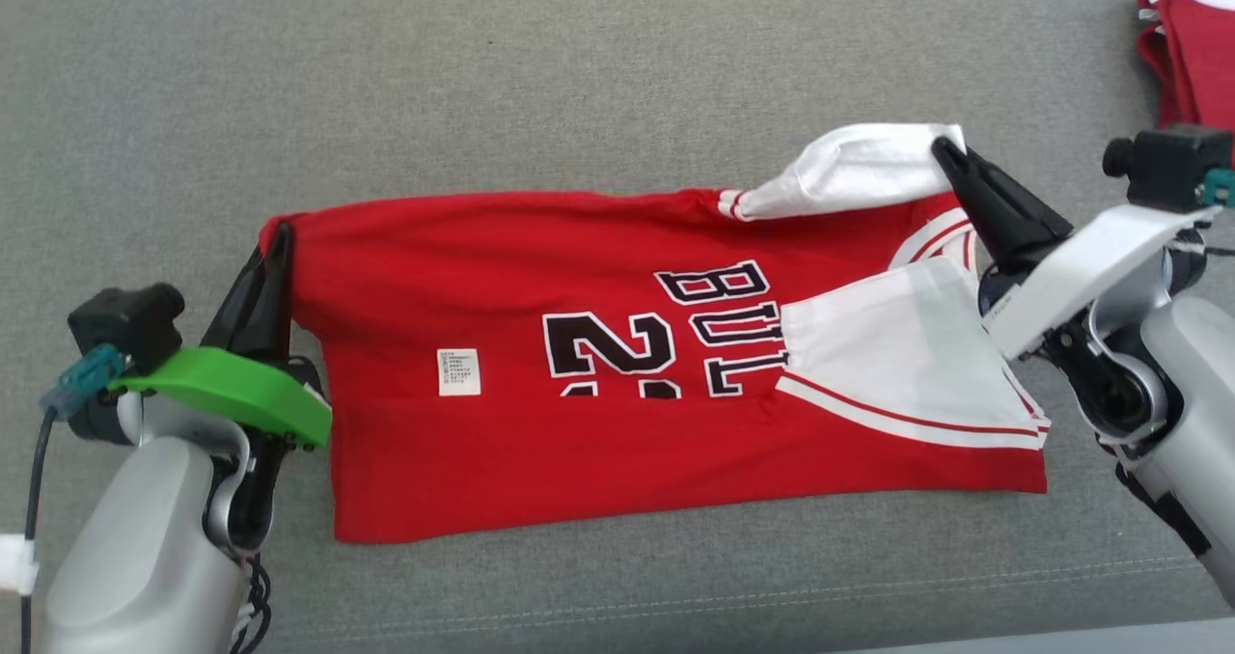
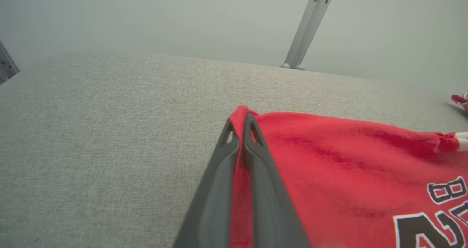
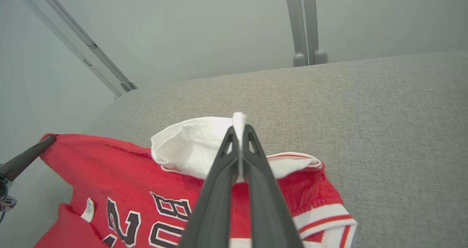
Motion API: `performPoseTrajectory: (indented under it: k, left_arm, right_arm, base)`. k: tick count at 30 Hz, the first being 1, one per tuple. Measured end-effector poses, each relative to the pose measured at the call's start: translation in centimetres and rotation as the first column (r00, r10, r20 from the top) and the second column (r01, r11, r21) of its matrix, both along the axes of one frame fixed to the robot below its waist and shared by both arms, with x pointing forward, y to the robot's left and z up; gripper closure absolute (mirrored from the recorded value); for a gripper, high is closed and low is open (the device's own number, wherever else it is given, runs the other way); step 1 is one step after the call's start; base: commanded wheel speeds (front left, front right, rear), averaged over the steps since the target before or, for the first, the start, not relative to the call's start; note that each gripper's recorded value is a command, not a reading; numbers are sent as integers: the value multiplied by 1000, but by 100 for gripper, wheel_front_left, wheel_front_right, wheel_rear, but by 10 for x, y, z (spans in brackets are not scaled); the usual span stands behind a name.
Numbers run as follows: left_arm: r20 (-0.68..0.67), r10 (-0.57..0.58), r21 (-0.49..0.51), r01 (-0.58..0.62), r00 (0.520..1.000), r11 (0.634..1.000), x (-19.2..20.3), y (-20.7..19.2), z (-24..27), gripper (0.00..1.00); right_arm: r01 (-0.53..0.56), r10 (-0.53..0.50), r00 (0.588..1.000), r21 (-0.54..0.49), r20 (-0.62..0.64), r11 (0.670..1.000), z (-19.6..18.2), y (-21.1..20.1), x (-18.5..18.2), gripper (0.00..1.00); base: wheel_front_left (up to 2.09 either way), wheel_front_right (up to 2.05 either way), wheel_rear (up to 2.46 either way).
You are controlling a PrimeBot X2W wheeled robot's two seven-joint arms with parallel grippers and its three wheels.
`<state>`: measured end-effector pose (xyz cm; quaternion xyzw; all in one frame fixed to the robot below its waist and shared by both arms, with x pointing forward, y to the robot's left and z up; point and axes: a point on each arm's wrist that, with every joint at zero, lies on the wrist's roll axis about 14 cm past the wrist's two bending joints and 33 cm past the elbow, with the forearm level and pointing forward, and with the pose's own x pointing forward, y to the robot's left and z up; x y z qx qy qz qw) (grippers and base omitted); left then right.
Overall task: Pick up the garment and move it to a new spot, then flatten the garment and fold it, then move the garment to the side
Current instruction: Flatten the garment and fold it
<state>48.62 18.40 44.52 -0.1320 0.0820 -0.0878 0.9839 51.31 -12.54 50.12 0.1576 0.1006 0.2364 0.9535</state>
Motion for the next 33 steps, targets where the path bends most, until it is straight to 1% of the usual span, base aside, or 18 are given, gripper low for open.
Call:
performPoseTrajectory:
  k: [3, 9, 14, 18, 24, 25, 26, 27, 29, 30, 31, 32, 33]
  left_arm:
    - [16, -6, -34, 7, 1000, 999, -12, -5, 5, 100]
    - [34, -14, -89, 17, 999, 996, -32, -16, 10, 100]
    - [1, 4, -127, -4, 1000, 992, -54, -19, 0, 100]
    - [-45, 21, -123, -26, 999, 992, -65, -16, -15, 100]
    - [-104, 41, -113, -53, 994, 992, -75, -14, -34, 100]
    - [-117, 48, -110, -61, 992, 992, -76, -12, -38, 98]
    - [-128, 52, -106, -66, 990, 992, -78, -11, -41, 90]
    - [-138, 54, -100, -68, 989, 993, -79, -10, -44, 85]
    - [-150, 60, -96, -75, 987, 993, -81, -8, -48, 71]
    - [-154, 63, -94, -78, 986, 992, -82, -7, -50, 44]
    - [-156, 64, -88, -78, 986, 993, -82, -6, -51, 0]
    - [-154, 64, -85, -77, 986, 993, -82, -6, -51, 0]
    - [-153, 68, -86, -82, 986, 993, -82, -5, -51, 0]
  right_arm:
    - [23, -23, 1000, 21, 12, 1000, 4, -12, -19, 100]
    - [55, -54, 999, 47, -4, 997, 0, -27, -55, 100]
    - [83, -79, 995, 56, -65, 995, -21, -32, -83, 100]
    - [92, -87, 992, 45, -96, 995, -35, -30, -93, 100]
    - [125, -123, 983, 11, -140, 992, -58, -34, -98, 100]
    - [129, -127, 981, 4, -147, 992, -62, -34, -99, 100]
    - [129, -128, 979, -5, -156, 992, -66, -34, -101, 100]
    - [129, -130, 978, -18, -161, 992, -71, -34, -102, 100]
    - [126, -131, 978, -42, -160, 991, -76, -35, -104, 100]
    - [118, -126, 979, -57, -158, 991, -79, -35, -105, 84]
    - [112, -121, 980, -65, -159, 992, -80, -34, -106, 69]
    - [107, -117, 980, -73, -162, 992, -83, -33, -108, 55]
    - [100, -112, 980, -80, -167, 992, -85, -32, -110, 27]
  base:
    - [0, 0, 0]
    - [0, 0, 0]
    - [0, 0, 0]
    - [0, 0, 0]
    - [0, 0, 0]
    - [0, 0, 0]
    - [0, 0, 0]
    - [0, 0, 0]
    - [0, 0, 0]
    - [0, 0, 0]
    - [0, 0, 0]
    - [0, 0, 0]
    - [0, 0, 0]
